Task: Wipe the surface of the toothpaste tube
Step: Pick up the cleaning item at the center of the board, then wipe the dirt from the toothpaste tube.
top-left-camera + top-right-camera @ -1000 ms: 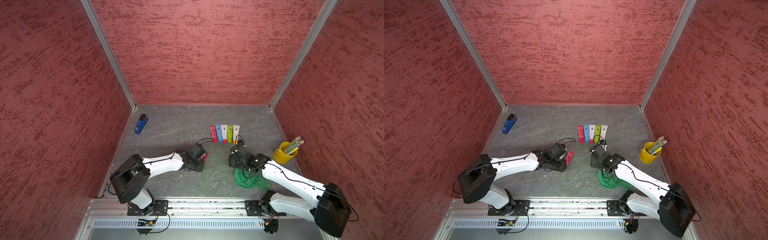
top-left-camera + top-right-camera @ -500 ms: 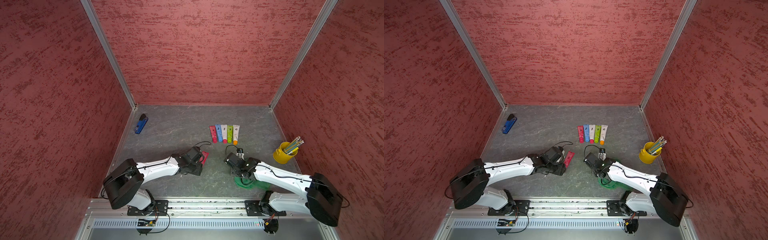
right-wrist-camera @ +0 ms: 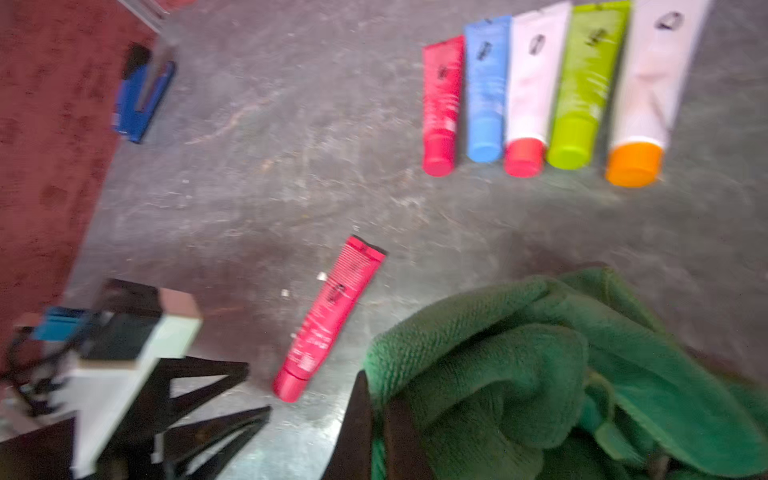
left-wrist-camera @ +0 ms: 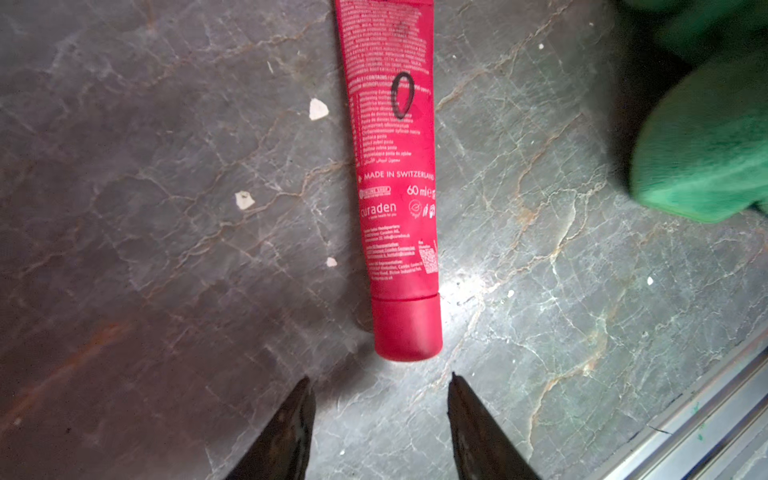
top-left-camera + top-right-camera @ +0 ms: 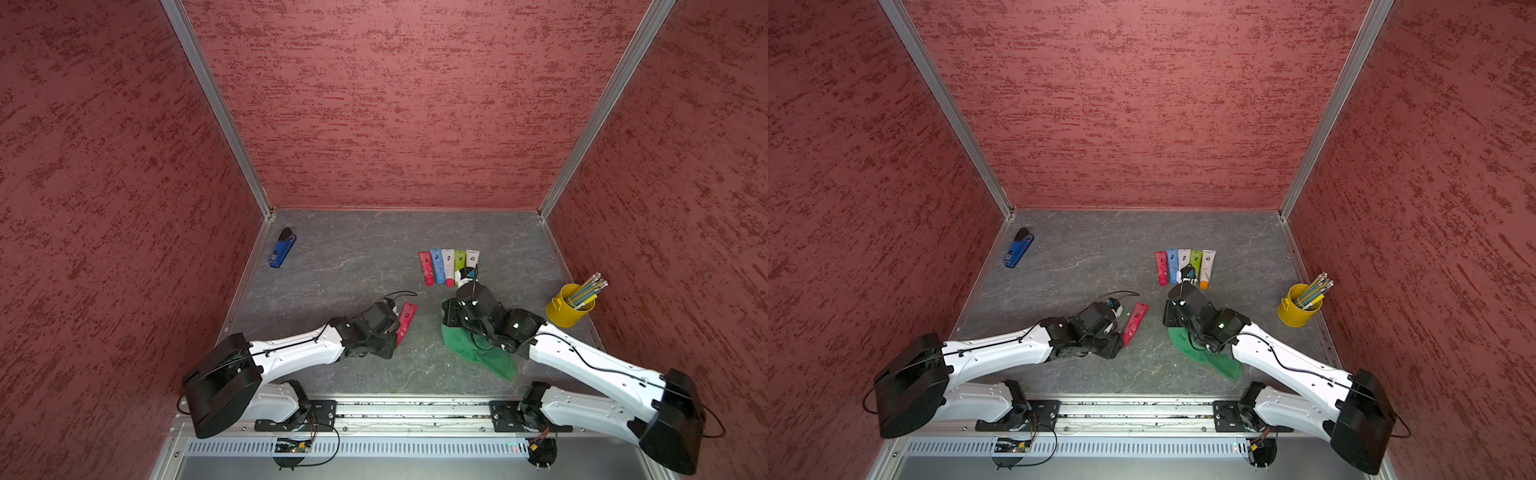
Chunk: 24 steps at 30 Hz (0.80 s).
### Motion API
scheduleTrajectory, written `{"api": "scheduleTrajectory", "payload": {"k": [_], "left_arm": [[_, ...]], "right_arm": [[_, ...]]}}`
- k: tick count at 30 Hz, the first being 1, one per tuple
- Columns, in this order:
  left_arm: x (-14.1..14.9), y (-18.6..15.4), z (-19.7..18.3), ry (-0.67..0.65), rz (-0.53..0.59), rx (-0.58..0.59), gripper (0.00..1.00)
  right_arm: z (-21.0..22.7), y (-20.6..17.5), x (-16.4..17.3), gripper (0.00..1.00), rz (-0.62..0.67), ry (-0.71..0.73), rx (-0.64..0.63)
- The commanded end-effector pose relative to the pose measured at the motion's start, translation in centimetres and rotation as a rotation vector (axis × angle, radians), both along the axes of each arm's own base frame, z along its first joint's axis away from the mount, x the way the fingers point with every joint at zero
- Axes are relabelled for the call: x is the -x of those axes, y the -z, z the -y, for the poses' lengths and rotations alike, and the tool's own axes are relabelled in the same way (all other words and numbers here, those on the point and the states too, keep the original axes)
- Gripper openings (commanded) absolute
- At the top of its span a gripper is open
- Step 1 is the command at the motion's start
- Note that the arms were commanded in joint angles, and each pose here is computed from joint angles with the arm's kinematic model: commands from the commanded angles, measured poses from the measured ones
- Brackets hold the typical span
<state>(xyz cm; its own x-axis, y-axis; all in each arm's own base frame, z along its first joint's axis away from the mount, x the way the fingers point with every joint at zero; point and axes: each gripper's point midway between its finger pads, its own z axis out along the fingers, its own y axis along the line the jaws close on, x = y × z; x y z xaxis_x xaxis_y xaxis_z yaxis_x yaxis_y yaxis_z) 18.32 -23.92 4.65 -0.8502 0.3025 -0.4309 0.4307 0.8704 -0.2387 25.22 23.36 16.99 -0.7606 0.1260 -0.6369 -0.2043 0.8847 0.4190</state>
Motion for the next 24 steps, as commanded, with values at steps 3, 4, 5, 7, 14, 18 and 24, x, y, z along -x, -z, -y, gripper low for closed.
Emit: {"api": "scheduleTrajectory", "payload": {"k": [3, 4, 5, 7, 14, 18, 24], "left_arm": [[-0.3, -0.2, 0.6, 0.044, 0.036, 0.009, 0.52], [-0.4, -0.1, 0.7, 0.046, 0.034, 0.006, 0.51], [-0.4, 0.0, 0.8, 0.047, 0.03, 0.001, 0.51], [-0.6, 0.2, 1.1, 0.056, 0.025, -0.006, 0.51], [-1.0, 0.3, 1.9, 0.068, 0.017, -0.003, 0.46], [-1.4, -0.3, 2.4, 0.047, 0.026, 0.044, 0.42], [-2.0, -0.2, 2.6, 0.049, 0.028, 0.042, 0.42]], "right_arm": [[-5.4, -0.8, -2.7, 0.0, 0.093, -0.182, -0.113], [-5.4, -0.1, -3.4, 0.0, 0.091, -0.173, -0.113], [-5.3, 0.4, -3.9, 0.0, 0.09, -0.165, -0.123], [-4.9, 1.5, -5.1, 0.01, 0.085, -0.156, -0.159], [-4.5, 5.6, -5.6, 0.63, 0.031, -0.2, -0.167], [-4.1, 8.2, -4.3, 0.7, -0.007, -0.221, -0.162], [-4.6, 10.6, -2.9, 0.71, -0.043, -0.271, -0.203]]}}
